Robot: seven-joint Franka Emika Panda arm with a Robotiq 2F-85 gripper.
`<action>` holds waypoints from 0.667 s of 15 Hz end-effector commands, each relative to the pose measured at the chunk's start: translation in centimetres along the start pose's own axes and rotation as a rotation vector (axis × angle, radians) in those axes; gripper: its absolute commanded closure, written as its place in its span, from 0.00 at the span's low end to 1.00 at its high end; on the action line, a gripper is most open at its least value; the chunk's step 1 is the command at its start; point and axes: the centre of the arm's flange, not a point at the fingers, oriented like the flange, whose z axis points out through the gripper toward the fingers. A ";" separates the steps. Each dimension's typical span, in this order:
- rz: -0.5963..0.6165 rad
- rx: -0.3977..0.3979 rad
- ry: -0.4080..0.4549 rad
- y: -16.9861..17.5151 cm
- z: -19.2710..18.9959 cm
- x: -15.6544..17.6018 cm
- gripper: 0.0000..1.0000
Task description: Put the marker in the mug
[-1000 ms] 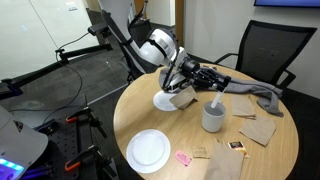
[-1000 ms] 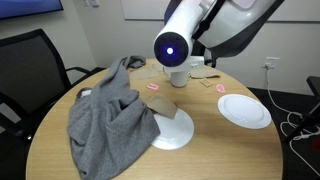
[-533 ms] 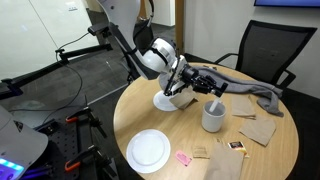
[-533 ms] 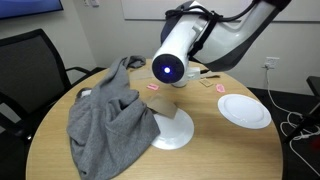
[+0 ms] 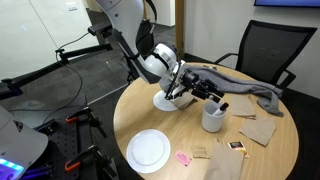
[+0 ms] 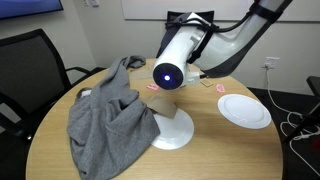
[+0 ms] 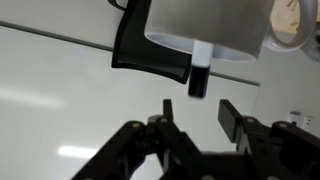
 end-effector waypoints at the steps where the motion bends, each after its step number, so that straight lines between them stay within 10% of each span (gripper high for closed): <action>1: 0.016 0.007 0.020 -0.2 0.2 1.2 0.16; 4: 0.044 0.027 0.035 0.4 -0.9 3.0 0.00; 10: 0.090 0.051 0.047 2.0 -3.7 10.1 0.00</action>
